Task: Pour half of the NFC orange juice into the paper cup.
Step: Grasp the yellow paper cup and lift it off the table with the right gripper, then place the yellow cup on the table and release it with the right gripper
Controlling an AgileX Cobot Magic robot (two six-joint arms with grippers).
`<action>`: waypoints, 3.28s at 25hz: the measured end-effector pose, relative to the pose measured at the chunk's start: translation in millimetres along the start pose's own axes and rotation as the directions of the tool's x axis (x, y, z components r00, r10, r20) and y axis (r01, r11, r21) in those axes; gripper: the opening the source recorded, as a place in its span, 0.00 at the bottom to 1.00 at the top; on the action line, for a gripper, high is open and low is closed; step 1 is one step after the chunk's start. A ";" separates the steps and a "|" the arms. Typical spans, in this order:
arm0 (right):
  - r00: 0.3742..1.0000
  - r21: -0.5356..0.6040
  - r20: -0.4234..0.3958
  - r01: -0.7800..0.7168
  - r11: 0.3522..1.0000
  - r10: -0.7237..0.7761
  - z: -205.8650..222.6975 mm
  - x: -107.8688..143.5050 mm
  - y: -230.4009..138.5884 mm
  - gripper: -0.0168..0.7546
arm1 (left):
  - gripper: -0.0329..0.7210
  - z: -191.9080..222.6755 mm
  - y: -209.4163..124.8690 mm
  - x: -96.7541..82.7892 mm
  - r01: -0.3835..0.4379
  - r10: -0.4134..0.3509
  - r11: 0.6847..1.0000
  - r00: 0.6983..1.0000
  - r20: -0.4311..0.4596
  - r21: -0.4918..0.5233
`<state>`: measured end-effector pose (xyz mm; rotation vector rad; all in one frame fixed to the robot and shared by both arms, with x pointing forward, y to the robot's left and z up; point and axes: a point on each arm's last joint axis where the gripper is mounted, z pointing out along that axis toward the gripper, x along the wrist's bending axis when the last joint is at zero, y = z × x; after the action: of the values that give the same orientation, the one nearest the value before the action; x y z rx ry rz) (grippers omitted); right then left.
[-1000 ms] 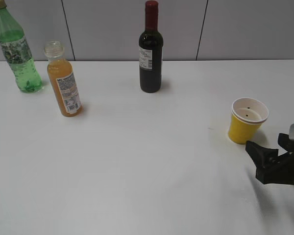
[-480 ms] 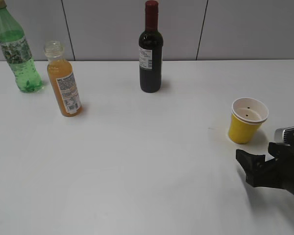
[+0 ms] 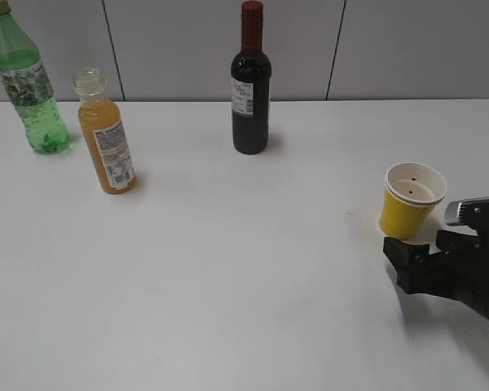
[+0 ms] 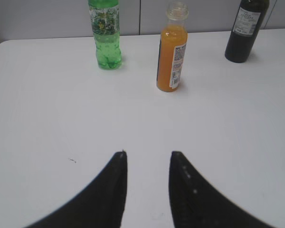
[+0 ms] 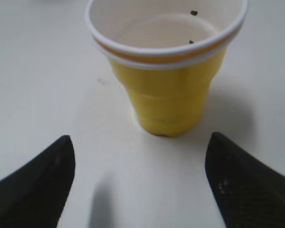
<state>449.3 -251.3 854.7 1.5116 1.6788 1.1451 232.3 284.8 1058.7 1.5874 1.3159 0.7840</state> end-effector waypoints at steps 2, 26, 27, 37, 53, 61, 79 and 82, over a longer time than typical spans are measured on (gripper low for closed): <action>1.000 0.008 0.001 -0.002 1.000 0.002 4.5 -0.3 -2.0 0.87 | 0.36 0.0 0.0 0.0 0.000 0.000 1.000 1.000 0.000 0.000; 0.999 -0.020 0.045 -0.022 1.000 0.023 46.2 -5.4 -3.6 0.85 | 0.36 0.0 0.0 0.0 0.000 0.000 1.000 1.000 0.000 0.000; 0.999 -0.019 0.045 -0.022 1.000 0.023 48.8 -5.6 -4.4 0.85 | 0.36 0.0 0.0 0.0 0.000 0.000 1.000 1.000 0.000 0.000; 0.999 -0.049 0.044 -0.021 0.999 0.023 63.1 -5.9 -3.9 0.82 | 0.36 0.0 0.0 0.0 0.000 0.000 1.000 1.000 0.000 0.000; 0.997 -0.054 0.069 -0.027 0.998 0.031 63.1 -8.3 -3.8 0.62 | 0.36 0.0 0.0 0.0 0.000 0.000 1.000 1.000 0.000 0.000; 0.998 -0.048 0.056 0.013 0.999 -0.011 62.2 -6.6 -0.8 0.62 | 0.36 0.0 0.0 0.0 0.000 0.000 1.000 1.000 0.000 0.000; 0.778 -0.256 -0.552 0.184 0.949 -0.300 85.5 58.3 43.8 0.61 | 0.36 0.0 0.0 0.0 0.000 0.000 1.000 1.000 0.000 0.000; 0.698 -0.293 -0.631 0.190 0.937 -0.339 89.8 73.5 52.5 0.61 | 0.36 0.0 0.0 0.0 0.000 0.000 1.000 1.000 0.000 0.000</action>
<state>539.0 -162.2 869.2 0.6930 2.0631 1.7706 232.3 284.8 1058.7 1.5874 1.3159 0.7840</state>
